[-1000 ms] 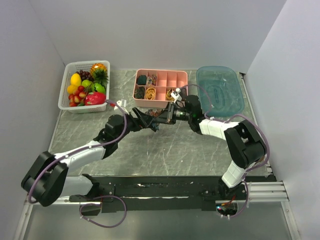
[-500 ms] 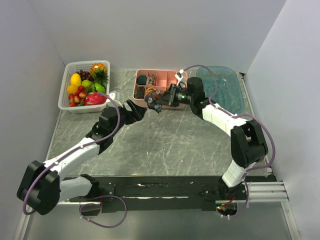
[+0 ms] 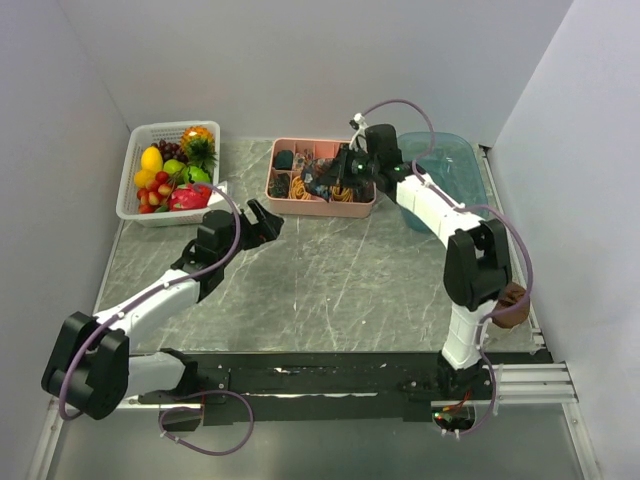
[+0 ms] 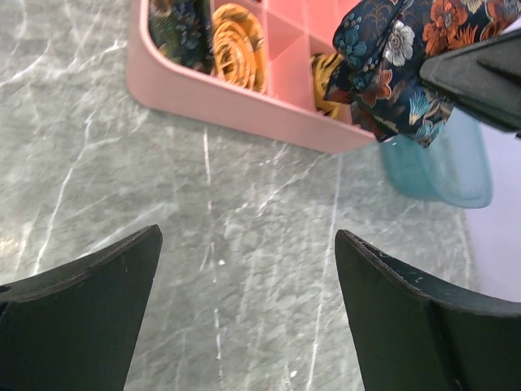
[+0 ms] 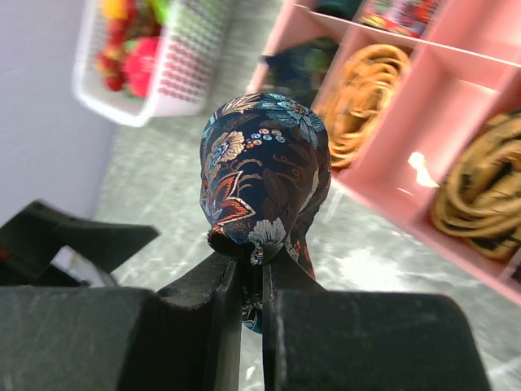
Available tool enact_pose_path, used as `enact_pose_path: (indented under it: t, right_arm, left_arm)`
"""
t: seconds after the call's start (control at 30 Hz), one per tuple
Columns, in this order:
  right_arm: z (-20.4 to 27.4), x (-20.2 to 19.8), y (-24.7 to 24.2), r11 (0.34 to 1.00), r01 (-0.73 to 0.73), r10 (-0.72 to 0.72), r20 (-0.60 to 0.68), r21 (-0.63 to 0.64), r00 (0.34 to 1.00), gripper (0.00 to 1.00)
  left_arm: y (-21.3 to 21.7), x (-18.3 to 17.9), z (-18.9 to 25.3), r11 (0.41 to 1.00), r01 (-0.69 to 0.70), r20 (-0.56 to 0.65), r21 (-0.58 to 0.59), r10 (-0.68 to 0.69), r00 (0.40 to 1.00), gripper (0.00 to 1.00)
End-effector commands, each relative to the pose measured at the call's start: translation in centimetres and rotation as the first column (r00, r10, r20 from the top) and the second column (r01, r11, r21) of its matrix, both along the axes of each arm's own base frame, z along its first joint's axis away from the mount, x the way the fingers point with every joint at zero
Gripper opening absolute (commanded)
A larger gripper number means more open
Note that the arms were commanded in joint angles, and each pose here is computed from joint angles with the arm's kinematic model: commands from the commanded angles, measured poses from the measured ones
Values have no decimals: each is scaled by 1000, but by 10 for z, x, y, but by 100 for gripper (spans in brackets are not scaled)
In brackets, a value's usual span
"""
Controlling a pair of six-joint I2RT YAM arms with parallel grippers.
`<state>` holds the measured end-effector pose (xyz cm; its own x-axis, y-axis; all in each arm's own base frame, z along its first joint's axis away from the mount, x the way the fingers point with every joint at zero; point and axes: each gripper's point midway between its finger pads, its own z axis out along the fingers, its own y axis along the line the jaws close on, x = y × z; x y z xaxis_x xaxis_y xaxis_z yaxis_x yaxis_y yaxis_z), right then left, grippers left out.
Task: Roll the ties
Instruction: Place the tie in the storage box.
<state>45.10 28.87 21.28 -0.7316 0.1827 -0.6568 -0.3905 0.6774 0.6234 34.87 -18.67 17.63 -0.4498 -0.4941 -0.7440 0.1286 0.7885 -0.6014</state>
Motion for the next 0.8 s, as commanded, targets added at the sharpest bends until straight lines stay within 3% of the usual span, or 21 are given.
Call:
enact_pose_path:
  t: [0.0,0.3,0.77]
  right_arm:
    - [-9,20,-15,991,52,-53,-4,-119,999,0]
    - [-24,41,-29,963,111,-121,-28,-246,992,0]
    - [-57,74,-25,937,137,-161,-49,-322,986,0]
  left_arm:
    - [-1,10,14,1000,9,37,14,-9,999,93]
    - [4,16,4,999,1,11,45,-2,1000,93]
    - [8,16,-7,998,1,-9,57,0,1000,93]
